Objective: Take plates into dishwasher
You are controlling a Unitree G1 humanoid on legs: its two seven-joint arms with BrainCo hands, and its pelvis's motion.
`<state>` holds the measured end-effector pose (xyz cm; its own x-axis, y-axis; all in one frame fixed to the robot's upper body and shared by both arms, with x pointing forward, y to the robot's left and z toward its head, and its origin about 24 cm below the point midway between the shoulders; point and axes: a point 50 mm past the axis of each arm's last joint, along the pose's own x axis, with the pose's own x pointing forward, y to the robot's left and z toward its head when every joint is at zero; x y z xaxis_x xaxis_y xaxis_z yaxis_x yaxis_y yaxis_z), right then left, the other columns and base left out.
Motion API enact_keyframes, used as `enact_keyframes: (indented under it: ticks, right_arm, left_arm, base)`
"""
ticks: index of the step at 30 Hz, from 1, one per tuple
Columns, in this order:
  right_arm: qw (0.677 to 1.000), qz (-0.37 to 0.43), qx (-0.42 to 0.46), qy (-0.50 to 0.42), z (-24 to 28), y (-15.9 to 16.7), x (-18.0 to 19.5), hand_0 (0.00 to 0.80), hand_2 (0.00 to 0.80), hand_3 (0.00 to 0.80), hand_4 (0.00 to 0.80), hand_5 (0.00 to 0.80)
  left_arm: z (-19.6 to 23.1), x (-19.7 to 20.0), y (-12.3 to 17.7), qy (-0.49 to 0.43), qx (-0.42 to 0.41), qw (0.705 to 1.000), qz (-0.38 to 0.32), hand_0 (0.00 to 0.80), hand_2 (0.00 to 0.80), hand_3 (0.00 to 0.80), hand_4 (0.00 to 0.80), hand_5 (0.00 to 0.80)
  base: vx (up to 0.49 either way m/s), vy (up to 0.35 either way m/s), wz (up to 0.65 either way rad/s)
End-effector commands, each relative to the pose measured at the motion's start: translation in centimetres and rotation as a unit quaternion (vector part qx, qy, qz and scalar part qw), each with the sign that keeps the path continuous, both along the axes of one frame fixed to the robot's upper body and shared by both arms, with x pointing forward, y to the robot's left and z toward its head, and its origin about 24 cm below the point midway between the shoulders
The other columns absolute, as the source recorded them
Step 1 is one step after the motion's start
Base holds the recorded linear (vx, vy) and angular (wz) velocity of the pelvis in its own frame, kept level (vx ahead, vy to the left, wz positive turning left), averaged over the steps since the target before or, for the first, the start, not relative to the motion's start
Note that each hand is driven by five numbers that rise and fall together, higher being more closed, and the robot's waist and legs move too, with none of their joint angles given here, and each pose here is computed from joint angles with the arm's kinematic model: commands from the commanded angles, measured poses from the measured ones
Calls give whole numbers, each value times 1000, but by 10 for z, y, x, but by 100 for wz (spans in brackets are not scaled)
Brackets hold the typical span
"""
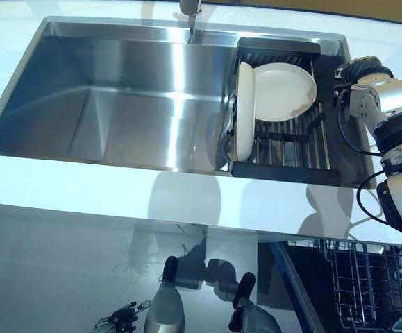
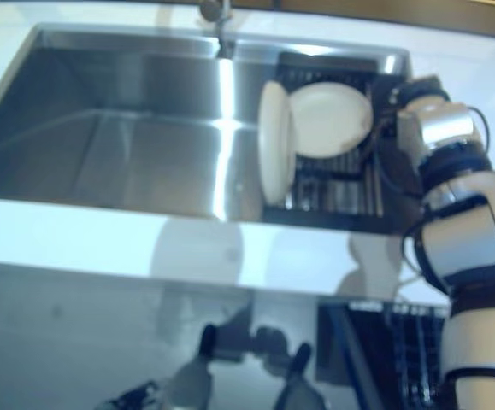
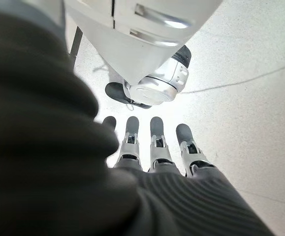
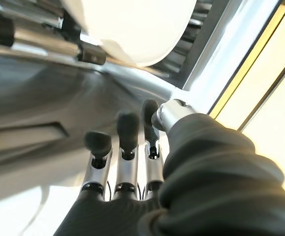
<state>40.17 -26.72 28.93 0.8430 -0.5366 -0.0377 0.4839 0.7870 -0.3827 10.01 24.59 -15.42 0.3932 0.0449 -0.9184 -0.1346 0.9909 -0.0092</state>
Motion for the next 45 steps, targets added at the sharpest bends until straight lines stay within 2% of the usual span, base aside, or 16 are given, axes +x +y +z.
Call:
enact_keyframes:
  ticks: [1, 10, 21, 29, 30, 33, 39, 42, 45]
  right_arm:
    - [994, -29, -70, -78, 59, -5, -12, 800, 800, 800, 800, 800]
    - [994, 7, -73, -76, 59, 0, -10, 800, 800, 800, 800, 800]
    - [986, 84, -128, -71, 59, 20, -4, 800, 800, 800, 800, 800]
    - [955, 135, -249, -90, 70, 40, -4, 800, 800, 800, 800, 800]
    - [947, 135, -277, -89, 73, 42, -6, 744, 744, 744, 744, 744]
    - [925, 119, -352, -82, 82, 44, -10, 0, 0, 0, 0, 0]
    - [895, 108, -427, -62, 89, 45, -14, 0, 0, 0, 0, 0]
    - [865, 108, -487, -54, 92, 51, -15, 0, 0, 0, 0, 0]
    - [816, 106, -568, -17, 89, 55, -15, 0, 0, 0, 0, 0]
  left_arm:
    - [0, 0, -3, 2, -3, 1000, -19, 0, 0, 0, 0, 0]
    - [-1, -3, -2, 7, -2, 1000, -22, 0, 0, 0, 0, 0]
    - [-1, -3, -1, 6, -2, 1000, -23, 0, 0, 0, 0, 0]
    - [0, -3, -1, 5, -1, 1000, -22, 0, 0, 0, 0, 0]
    - [0, -2, 0, 5, -1, 1000, -22, 0, 0, 0, 0, 0]
    - [1, -3, 1, 5, 0, 1000, -24, 0, 0, 0, 0, 0]
    - [2, -4, 5, 6, 3, 1000, -30, 0, 0, 0, 0, 0]
    - [3, -2, 5, 5, 2, 1000, -30, 0, 0, 0, 0, 0]
    - [5, 0, 6, 1, 2, 999, -32, 0, 0, 0, 0, 0]
  base:
    - [0, 0, 0]
    - [0, 0, 0]
    - [0, 0, 0]
    - [0, 0, 0]
    - [0, 0, 0]
    - [0, 0, 0]
    - [0, 0, 0]
    - [0, 0, 0]
    - [-11, -3, 0]
